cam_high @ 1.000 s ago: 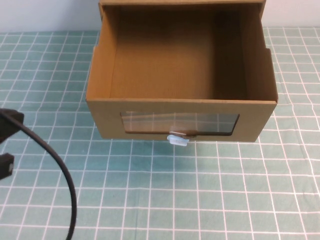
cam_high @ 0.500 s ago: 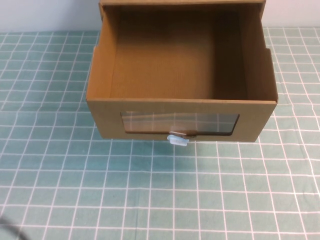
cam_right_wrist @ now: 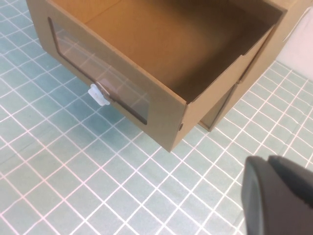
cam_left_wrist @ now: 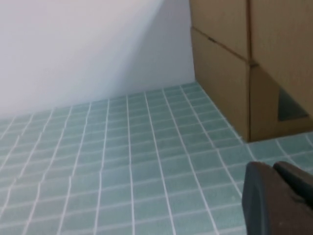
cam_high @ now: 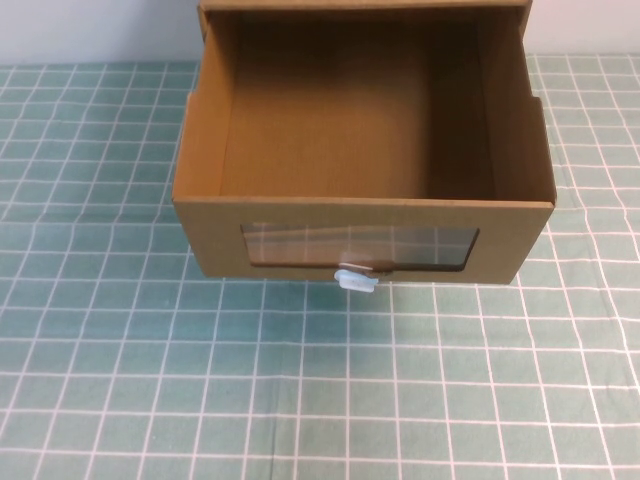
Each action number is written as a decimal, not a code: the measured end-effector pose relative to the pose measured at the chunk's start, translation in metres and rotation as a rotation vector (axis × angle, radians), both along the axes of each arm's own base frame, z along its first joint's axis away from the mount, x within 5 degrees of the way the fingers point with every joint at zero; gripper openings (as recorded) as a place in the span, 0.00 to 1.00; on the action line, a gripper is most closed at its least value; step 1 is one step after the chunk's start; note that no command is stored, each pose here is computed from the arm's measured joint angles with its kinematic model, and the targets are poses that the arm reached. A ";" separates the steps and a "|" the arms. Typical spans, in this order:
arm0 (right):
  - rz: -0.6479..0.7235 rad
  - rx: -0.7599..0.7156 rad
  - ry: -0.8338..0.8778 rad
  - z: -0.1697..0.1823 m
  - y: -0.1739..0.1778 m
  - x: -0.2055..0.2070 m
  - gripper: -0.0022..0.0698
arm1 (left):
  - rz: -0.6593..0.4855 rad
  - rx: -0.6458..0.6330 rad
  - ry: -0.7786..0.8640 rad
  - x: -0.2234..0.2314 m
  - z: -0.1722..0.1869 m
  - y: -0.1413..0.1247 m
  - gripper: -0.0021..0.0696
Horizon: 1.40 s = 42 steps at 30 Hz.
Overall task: Open the shoe box
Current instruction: 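Pull the top drawer of the cardboard box fully open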
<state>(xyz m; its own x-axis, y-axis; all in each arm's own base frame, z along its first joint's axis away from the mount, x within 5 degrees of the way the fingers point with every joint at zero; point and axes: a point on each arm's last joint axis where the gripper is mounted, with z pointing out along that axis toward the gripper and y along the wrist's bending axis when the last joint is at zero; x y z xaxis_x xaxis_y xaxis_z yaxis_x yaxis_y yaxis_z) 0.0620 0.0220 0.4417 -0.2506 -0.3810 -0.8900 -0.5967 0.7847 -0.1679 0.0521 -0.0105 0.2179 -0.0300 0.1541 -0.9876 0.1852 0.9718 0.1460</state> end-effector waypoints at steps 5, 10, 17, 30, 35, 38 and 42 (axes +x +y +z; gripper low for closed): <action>0.001 0.000 0.001 0.000 0.000 0.000 0.01 | 0.005 -0.009 0.094 0.002 -0.031 0.000 0.02; 0.001 0.000 0.001 0.000 0.000 0.000 0.01 | -0.002 0.018 0.180 0.001 -0.041 -0.001 0.02; 0.001 0.000 0.001 0.000 0.000 0.000 0.01 | -0.007 0.030 0.259 -0.001 -0.048 -0.001 0.02; 0.001 0.001 0.002 0.000 0.000 0.000 0.01 | 0.014 -0.074 0.280 -0.001 -0.048 -0.001 0.02; 0.001 0.001 0.002 0.000 0.000 0.000 0.01 | 0.014 -0.076 0.279 -0.001 -0.048 -0.001 0.02; 0.001 0.001 0.002 0.000 0.000 0.000 0.01 | 0.014 -0.076 0.279 -0.001 -0.048 -0.001 0.02; 0.002 0.001 0.003 0.000 0.000 0.000 0.01 | 0.014 -0.076 0.279 -0.001 -0.048 -0.001 0.02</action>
<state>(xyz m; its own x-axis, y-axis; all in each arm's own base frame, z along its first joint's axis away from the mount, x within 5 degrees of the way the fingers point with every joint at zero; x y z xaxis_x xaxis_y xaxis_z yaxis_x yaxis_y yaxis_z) 0.0618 0.0222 0.4416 -0.2523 -0.3807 -0.8896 -0.5990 0.7835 -0.1654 0.0509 -0.0112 0.1699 -0.3041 0.0780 -0.9494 0.1944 0.9807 0.0183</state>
